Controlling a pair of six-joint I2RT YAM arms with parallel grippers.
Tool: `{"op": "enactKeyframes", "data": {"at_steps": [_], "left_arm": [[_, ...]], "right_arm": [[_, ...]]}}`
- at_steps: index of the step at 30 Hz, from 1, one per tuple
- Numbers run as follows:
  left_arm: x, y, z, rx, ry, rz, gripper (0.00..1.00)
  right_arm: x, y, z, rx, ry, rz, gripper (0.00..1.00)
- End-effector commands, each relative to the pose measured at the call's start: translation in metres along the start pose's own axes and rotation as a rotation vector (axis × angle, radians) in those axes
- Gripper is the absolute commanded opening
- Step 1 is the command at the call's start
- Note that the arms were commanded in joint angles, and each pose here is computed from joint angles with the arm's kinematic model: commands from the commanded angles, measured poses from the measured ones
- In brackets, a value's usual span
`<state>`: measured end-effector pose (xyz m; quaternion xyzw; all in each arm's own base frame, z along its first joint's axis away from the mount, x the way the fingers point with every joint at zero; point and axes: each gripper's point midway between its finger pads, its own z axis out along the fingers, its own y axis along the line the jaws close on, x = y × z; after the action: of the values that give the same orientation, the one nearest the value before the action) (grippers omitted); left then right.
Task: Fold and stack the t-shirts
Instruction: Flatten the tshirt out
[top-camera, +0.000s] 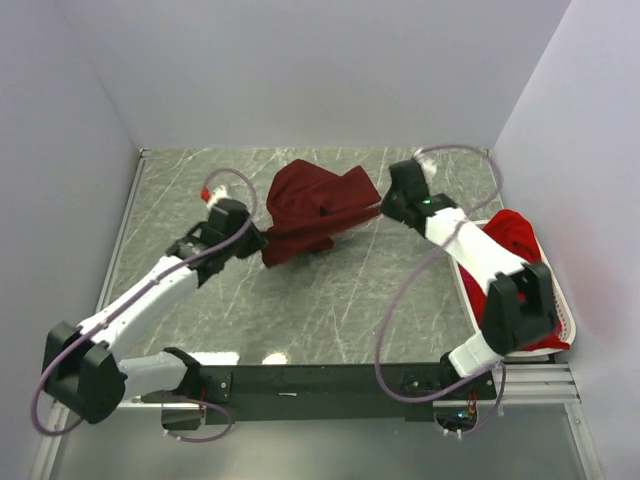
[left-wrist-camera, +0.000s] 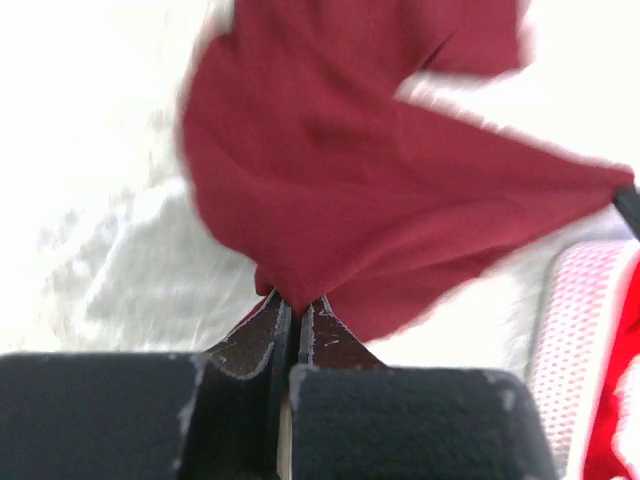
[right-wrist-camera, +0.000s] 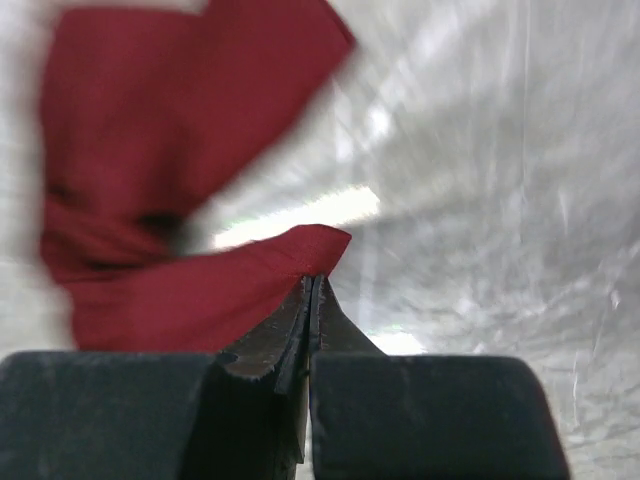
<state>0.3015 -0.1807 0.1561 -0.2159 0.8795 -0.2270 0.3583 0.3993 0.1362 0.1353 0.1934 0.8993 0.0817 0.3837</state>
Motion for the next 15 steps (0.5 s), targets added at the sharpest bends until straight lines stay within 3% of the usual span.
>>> {"op": "enactKeyframes", "data": {"at_steps": [1,6,7,9,11,12,13,14,15], "left_arm": [[-0.052,0.012,-0.024,-0.044,-0.119,0.039,0.01],[-0.089,0.063,-0.021,-0.110,-0.130,-0.076,0.01],[-0.088,0.067,-0.019,-0.085,-0.100,-0.104,0.01],[-0.116,0.083,-0.020,-0.096,-0.153,-0.165,0.01],[-0.143,0.094,-0.020,-0.092,-0.181,-0.219,0.04],[-0.151,0.095,-0.019,-0.084,-0.185,-0.233,0.09],[-0.155,0.100,-0.012,-0.090,-0.172,-0.247,0.32],[-0.166,0.096,-0.014,-0.070,-0.178,-0.247,0.47],[-0.170,0.094,-0.011,-0.069,-0.164,-0.243,0.68]], "right_arm": [[-0.059,0.011,-0.055,-0.053,-0.157,-0.004,0.00],[-0.005,0.041,-0.085,-0.165,-0.109,-0.054,0.00],[0.013,0.069,-0.107,-0.273,-0.108,-0.080,0.00],[0.048,0.098,-0.127,-0.403,-0.058,-0.100,0.00],[0.088,0.155,-0.168,-0.602,0.006,-0.166,0.00],[0.099,0.173,-0.180,-0.648,0.022,-0.194,0.00],[0.122,0.187,-0.172,-0.645,0.066,-0.247,0.00],[0.135,0.201,-0.176,-0.670,0.094,-0.279,0.00],[0.152,0.223,-0.178,-0.723,0.148,-0.317,0.12]]}}
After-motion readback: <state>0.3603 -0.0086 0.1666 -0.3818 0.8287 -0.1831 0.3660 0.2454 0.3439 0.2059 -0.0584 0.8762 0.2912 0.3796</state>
